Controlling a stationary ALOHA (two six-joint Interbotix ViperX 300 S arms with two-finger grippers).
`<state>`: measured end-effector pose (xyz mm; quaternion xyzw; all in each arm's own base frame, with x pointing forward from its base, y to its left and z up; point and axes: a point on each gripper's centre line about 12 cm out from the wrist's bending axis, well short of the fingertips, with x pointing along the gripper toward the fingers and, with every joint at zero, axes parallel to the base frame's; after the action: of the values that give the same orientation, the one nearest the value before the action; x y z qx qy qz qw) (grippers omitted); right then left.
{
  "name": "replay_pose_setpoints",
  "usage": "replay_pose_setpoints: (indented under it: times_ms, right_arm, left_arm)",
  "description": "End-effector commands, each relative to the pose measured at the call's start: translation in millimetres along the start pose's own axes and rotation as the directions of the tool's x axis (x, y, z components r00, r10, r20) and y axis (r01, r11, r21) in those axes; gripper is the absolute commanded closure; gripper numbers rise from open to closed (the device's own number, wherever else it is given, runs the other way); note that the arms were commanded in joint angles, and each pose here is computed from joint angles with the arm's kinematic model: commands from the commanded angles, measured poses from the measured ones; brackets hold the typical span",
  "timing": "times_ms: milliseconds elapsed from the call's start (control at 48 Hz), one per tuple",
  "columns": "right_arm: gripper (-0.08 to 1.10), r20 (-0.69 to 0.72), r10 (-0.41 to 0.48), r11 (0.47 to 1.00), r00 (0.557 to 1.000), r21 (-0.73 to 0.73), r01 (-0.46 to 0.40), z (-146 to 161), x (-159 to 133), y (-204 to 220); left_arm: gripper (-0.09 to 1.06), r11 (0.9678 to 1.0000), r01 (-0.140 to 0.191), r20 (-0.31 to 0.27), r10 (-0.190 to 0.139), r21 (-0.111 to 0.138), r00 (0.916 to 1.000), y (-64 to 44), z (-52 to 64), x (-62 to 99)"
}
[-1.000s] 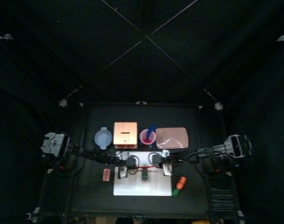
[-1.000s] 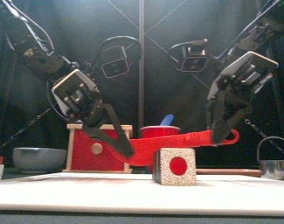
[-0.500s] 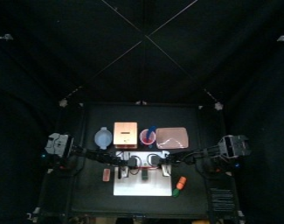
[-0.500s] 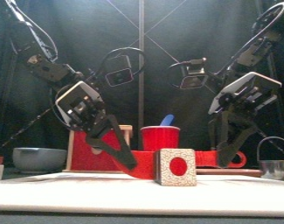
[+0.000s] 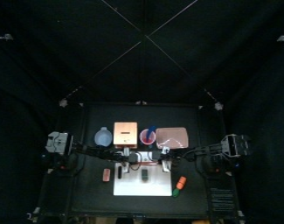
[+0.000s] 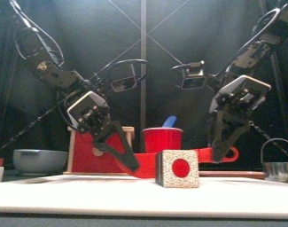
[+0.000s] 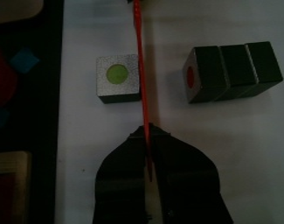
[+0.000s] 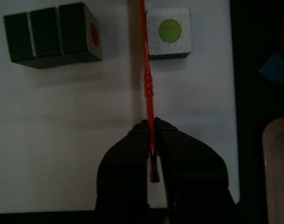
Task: Cut the sushi into 4 pieces with the knife
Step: Cut the sushi into 4 pieces
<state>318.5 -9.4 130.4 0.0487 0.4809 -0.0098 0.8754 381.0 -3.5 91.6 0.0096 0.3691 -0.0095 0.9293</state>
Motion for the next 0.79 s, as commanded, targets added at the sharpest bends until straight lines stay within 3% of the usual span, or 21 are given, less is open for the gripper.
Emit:
replay_pose_setpoints:
  times_ms: [21,167,333,458,583,792]
  right_arm:
    - [0.89,0.095,0.016,1.000,0.995,0.011,-0.017,22,-26,5]
    - [0.89,0.166,0.051,0.999,0.985,0.004,-0.052,34,-49,17]
    - [0.89,0.171,0.076,0.997,0.982,-0.019,-0.074,28,-54,28]
    - [0.89,0.160,0.097,0.995,0.982,-0.031,-0.093,24,-52,37]
    - [0.89,0.158,0.111,0.994,0.981,-0.036,-0.107,20,-48,44]
    - [0.89,0.148,0.098,0.995,0.984,-0.034,-0.094,14,-39,41]
  left_arm:
    - [0.60,0.9999,0.001,0.035,-0.002,0.012,0.9994,-0.9,17.2,-13.8]
    - [0.60,0.9997,0.011,0.077,-0.013,0.022,0.9970,-7.0,34.4,-29.6]
    - [0.60,0.9961,0.056,0.118,-0.064,0.068,0.9909,-31.0,46.4,-40.7]
    - [0.60,0.9926,0.085,0.117,-0.095,0.086,0.9886,-46.2,45.4,-41.4]
    - [0.60,0.9905,0.109,0.112,-0.118,0.084,0.9867,-58.4,43.0,-39.6]
    - [0.60,0.9916,0.112,0.091,-0.117,0.065,0.9889,-60.2,36.3,-31.0]
